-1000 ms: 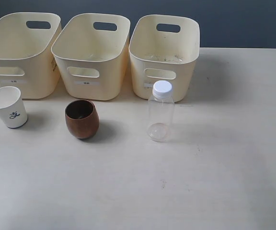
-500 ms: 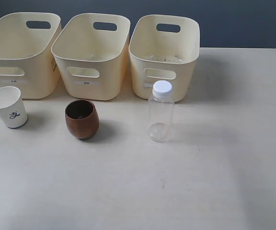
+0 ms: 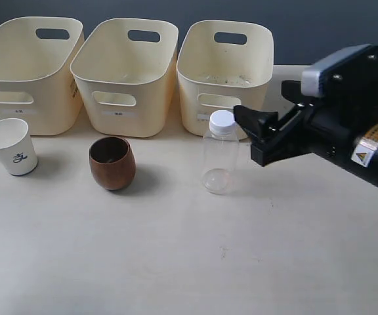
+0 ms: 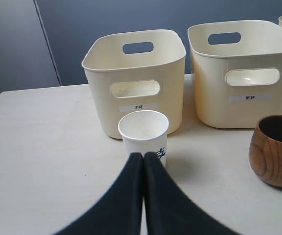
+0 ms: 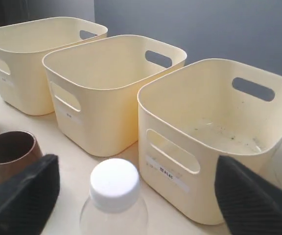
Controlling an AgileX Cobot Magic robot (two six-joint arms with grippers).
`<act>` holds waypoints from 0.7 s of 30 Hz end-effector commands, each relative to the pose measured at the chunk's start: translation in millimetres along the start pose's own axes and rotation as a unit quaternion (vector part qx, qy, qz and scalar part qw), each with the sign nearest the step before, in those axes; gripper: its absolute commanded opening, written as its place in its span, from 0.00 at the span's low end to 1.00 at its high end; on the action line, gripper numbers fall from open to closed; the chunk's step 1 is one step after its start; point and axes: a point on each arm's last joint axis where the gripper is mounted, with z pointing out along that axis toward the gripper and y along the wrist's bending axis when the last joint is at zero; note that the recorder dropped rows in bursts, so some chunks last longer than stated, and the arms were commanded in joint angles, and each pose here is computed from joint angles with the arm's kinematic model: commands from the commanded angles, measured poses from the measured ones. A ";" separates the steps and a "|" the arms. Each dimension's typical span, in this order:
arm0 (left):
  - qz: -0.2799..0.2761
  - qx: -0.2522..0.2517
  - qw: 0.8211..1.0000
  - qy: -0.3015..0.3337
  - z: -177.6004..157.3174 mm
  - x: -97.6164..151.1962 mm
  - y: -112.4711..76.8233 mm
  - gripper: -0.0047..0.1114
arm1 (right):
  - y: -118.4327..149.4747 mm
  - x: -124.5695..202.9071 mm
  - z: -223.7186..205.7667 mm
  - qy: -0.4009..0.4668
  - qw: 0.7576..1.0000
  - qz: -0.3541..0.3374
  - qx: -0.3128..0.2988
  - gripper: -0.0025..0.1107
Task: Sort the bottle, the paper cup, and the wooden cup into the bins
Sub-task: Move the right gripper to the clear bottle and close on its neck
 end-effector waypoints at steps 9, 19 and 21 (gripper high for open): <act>-0.001 0.000 1.000 -0.006 0.0 -2.0 0.1 0.04 | 8.6 25.7 50.2 -0.006 0.998 0.005 -0.070 0.76; -0.001 0.000 1.000 -0.006 0.0 -2.0 0.1 0.04 | 6.1 24.5 66.6 0.001 0.998 -0.002 -0.068 0.76; -0.001 0.000 1.000 -0.006 0.0 -2.0 0.1 0.04 | 5.2 27.4 71.8 0.013 0.998 -0.003 -0.066 0.76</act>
